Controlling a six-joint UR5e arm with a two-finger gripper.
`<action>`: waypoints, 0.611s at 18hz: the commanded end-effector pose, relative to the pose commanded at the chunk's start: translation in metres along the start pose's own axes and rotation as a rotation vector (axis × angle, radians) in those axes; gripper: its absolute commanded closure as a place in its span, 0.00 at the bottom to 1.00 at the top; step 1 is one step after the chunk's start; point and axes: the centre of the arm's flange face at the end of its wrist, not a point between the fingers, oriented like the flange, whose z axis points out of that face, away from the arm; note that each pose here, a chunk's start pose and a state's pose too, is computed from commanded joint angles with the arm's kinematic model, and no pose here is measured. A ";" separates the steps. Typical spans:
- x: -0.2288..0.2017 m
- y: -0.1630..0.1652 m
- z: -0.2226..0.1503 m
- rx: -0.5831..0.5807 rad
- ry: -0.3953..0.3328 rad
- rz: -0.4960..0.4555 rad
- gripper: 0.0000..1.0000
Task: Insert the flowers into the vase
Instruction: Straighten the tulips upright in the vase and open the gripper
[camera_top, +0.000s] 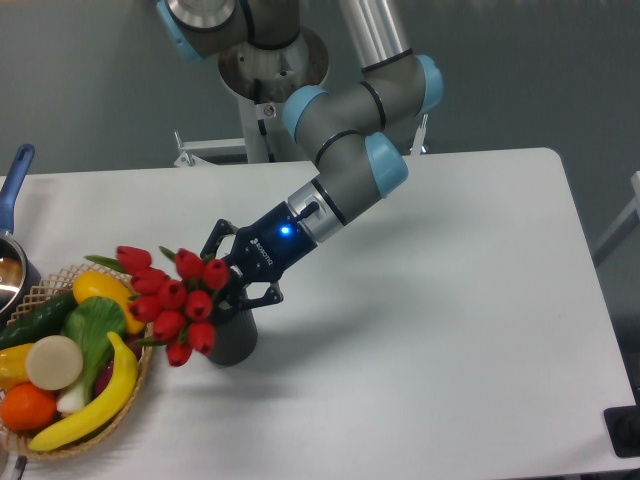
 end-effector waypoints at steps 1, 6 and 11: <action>0.001 -0.002 -0.002 0.001 -0.004 0.005 0.26; 0.004 -0.012 -0.013 0.007 -0.023 0.021 0.00; 0.026 -0.017 -0.020 -0.051 -0.058 0.049 0.00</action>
